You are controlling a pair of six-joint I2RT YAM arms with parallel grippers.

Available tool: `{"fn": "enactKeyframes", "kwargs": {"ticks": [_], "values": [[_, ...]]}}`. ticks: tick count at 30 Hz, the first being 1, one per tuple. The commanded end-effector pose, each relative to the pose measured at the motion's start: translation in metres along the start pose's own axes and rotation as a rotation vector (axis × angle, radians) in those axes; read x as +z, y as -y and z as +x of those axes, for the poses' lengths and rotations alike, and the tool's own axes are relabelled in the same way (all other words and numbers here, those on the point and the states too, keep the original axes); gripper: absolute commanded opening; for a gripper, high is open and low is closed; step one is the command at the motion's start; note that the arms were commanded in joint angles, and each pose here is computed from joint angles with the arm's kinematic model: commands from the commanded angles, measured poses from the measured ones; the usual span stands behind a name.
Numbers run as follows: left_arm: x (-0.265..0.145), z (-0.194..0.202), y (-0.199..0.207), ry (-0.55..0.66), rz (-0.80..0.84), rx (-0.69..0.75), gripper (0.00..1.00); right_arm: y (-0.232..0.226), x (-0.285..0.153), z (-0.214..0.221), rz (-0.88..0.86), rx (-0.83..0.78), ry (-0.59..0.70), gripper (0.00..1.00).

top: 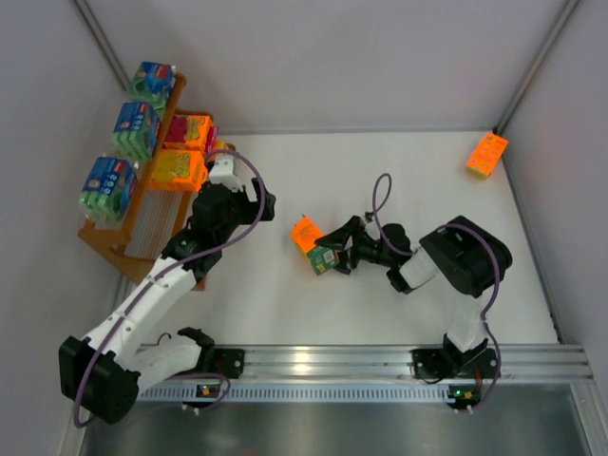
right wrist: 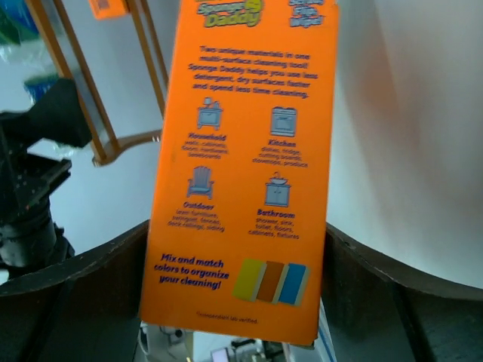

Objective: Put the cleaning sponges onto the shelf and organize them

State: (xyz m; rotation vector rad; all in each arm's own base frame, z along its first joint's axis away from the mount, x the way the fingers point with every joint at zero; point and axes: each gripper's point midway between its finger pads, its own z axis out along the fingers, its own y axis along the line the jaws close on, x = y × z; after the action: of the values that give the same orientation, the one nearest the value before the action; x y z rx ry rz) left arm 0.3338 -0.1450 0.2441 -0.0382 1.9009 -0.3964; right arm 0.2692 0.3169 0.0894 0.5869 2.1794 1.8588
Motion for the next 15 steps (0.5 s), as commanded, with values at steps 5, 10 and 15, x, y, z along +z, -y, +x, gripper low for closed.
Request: {"fn": "enactKeyframes", "kwargs": {"ticks": [5, 10, 15], "values": [[0.002, 0.030, -0.002, -0.077, 0.014, -0.026, 0.98, -0.035, 0.012, 0.011, -0.060, -0.325, 0.013, 0.99], [0.015, 0.053, -0.003, -0.155, 0.009, -0.035, 0.98, -0.014, -0.011, -0.031, 0.527, -0.629, 0.116, 0.99], [0.023, 0.075, -0.009, -0.212, -0.027, -0.077, 0.98, -0.031, -0.058, -0.067, 0.765, -0.873, 0.240, 0.99]]}}
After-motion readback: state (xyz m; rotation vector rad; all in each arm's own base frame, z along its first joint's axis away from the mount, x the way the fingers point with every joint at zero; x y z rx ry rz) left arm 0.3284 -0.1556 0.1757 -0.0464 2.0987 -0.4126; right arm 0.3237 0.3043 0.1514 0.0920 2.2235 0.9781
